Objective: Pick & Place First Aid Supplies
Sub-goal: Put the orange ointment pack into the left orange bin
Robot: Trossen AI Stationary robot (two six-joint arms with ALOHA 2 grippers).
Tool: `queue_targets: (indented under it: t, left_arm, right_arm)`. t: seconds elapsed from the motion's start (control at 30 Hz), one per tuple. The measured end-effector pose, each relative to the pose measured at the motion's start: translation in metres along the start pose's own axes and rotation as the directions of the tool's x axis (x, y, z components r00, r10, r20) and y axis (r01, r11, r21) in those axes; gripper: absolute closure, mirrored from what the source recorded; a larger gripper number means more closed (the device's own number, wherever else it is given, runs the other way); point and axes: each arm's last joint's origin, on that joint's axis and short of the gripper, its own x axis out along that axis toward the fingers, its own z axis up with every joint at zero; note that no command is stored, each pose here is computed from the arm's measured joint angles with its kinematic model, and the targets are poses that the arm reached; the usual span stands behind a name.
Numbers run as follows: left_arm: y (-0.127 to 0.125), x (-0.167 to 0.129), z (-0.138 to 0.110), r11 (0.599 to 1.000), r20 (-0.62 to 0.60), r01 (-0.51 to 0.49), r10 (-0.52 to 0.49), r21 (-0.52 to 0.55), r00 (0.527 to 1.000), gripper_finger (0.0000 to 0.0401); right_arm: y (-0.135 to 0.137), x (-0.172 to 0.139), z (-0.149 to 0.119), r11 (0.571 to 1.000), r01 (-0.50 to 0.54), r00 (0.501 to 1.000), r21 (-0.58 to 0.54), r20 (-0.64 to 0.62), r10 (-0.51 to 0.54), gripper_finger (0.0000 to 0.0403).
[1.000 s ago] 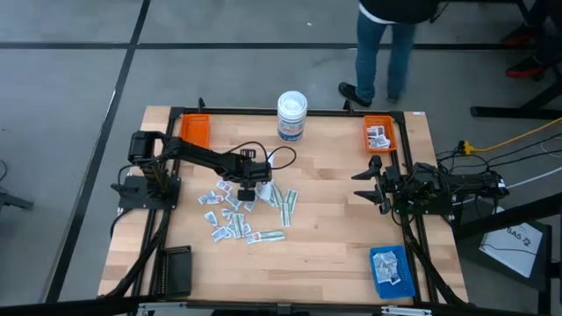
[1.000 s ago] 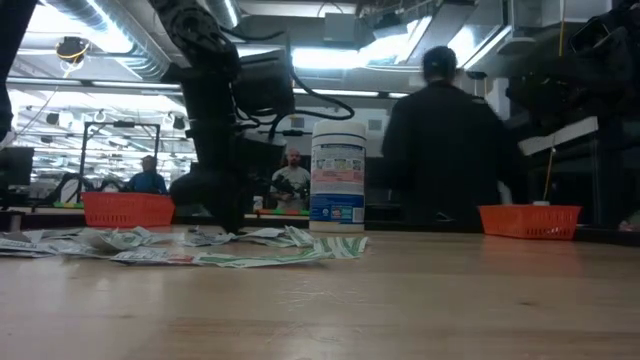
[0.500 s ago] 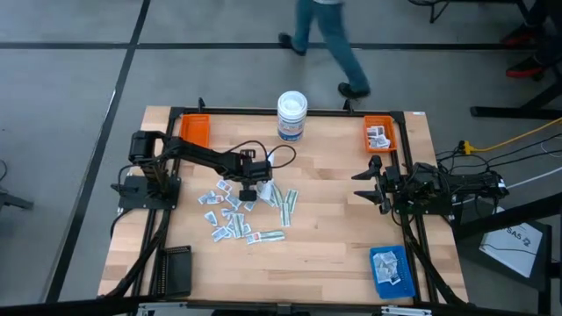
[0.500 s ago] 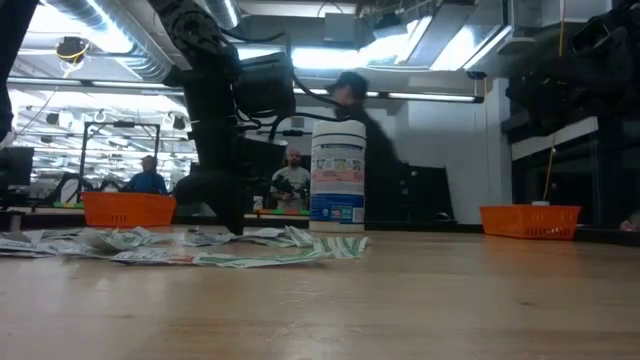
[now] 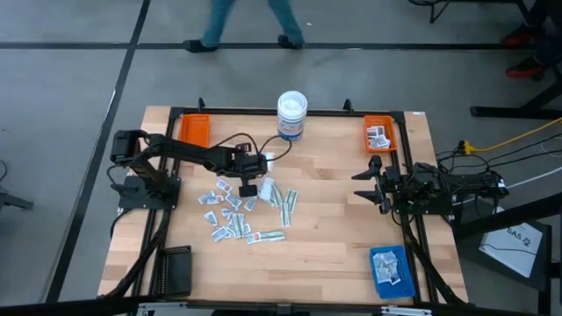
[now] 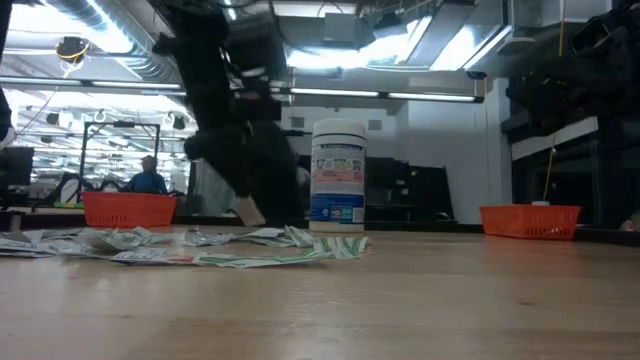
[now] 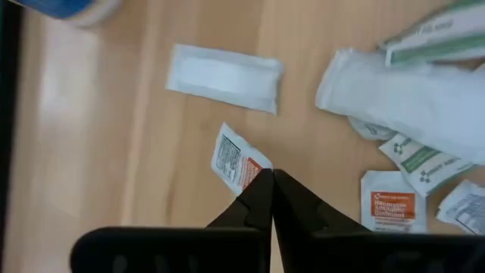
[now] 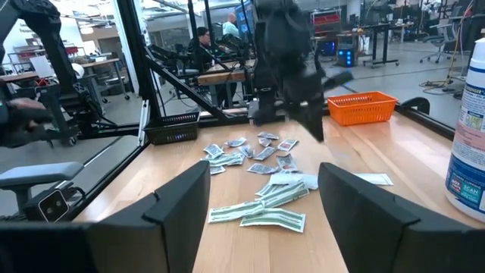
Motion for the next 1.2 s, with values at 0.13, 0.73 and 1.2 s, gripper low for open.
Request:
queue_targets:
  t: [0.13, 0.73, 1.2]
  left_arm:
    - [0.008, -0.022, 0.0, 0.999, 0.056, -0.037, 0.039, -0.029, 0.998, 0.0399]
    - [0.07, -0.093, -0.052, 0.867, -0.092, -0.293, 0.28, -0.402, 0.955, 0.0399]
    - [0.109, -0.103, -0.087, 0.726, -0.291, -0.427, 0.315, -0.539, 0.903, 0.0399]
  right_arm:
    - [0.0, 0.0, 0.0, 1.0, 0.0, 1.0, 0.0, 0.0, 0.0, 0.0158]
    - [0.0, 0.0, 0.0, 1.0, 0.0, 1.0, 0.0, -0.001, 0.0, 0.0158]
    - [0.0, 0.0, 0.0, 1.0, 0.0, 1.0, 0.0, -0.001, 0.0, 0.0158]
